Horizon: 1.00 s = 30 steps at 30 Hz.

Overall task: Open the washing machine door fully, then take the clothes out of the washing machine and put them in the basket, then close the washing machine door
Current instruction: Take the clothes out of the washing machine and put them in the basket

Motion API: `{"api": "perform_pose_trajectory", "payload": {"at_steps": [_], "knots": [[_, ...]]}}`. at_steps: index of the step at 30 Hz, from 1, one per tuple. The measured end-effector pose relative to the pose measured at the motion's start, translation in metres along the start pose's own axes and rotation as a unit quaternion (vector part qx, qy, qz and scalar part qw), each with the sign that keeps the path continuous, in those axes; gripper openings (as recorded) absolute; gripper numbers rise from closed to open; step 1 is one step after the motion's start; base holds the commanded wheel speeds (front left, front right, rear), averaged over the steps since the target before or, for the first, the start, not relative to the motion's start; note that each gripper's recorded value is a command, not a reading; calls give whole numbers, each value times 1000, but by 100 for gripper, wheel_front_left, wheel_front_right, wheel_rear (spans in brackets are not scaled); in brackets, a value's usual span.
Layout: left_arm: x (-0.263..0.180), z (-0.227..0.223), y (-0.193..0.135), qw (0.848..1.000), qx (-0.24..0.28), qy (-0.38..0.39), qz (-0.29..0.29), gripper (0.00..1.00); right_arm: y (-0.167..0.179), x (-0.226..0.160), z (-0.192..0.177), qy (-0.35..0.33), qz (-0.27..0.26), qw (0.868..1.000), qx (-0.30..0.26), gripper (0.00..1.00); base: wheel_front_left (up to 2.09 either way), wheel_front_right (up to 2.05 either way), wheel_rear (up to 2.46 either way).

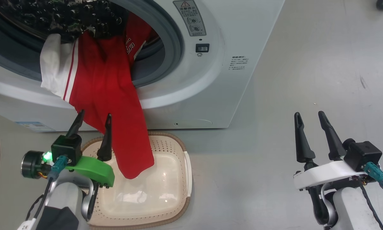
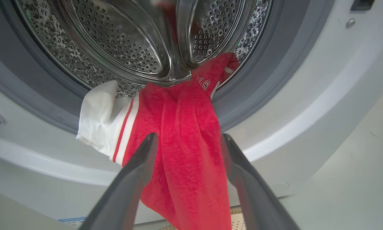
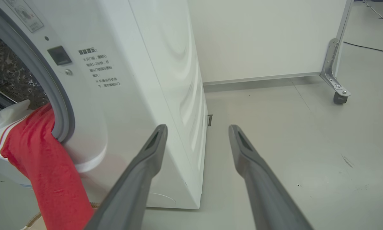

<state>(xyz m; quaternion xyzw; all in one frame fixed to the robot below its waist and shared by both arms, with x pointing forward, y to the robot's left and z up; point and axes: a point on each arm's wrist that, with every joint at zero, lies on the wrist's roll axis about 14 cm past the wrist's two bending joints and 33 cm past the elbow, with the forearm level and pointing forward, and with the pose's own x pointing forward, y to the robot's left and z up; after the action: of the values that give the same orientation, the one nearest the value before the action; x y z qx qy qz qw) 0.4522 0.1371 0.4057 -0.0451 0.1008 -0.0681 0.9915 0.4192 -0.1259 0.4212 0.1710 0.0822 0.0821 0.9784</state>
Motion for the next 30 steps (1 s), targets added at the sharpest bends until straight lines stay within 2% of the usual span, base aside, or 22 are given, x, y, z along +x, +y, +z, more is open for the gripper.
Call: {"api": "perform_pose_trajectory", "payload": {"at_steps": [30], "knots": [[-19,-9,-1,1000,-12,2,13,100,-4,-1,-4,5,-6,1000,1,100,0,0,0]]}}
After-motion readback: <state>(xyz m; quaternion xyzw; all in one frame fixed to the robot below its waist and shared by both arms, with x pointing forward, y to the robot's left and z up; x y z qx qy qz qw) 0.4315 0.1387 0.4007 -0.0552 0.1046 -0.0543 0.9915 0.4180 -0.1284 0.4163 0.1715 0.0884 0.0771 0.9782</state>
